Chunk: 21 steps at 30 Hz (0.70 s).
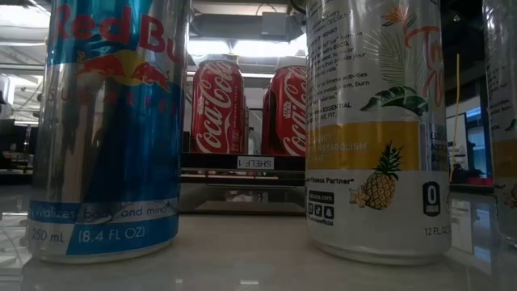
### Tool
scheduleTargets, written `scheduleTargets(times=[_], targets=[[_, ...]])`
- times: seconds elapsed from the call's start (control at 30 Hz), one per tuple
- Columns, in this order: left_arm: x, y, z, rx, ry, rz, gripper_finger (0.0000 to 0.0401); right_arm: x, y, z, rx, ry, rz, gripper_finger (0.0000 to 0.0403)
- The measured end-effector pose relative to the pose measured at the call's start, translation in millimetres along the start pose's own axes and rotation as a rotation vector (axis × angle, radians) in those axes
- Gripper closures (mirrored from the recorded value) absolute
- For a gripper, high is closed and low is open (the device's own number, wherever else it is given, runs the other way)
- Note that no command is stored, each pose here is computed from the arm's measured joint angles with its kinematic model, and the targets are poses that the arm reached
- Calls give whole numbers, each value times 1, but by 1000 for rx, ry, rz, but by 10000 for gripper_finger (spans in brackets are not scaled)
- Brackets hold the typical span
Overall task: Place canned beverage on shelf
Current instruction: Put the top blue soda can on the shelf
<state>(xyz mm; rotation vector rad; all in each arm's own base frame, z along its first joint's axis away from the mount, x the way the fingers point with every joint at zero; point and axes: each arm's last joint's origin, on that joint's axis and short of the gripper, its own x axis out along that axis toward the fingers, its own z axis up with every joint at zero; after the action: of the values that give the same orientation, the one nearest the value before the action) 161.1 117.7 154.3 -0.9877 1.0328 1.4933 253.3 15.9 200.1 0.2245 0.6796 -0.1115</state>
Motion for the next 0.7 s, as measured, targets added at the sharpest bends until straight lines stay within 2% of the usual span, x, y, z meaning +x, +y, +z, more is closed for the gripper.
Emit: scheduleTargets(times=[0.33,0.7], targets=[[0,-1,4,-38,-109,31,49,0,0,0,0,0,0,68],[0,-1,5,-39,-139,42,49,0,0,0,0,0,0,68]])
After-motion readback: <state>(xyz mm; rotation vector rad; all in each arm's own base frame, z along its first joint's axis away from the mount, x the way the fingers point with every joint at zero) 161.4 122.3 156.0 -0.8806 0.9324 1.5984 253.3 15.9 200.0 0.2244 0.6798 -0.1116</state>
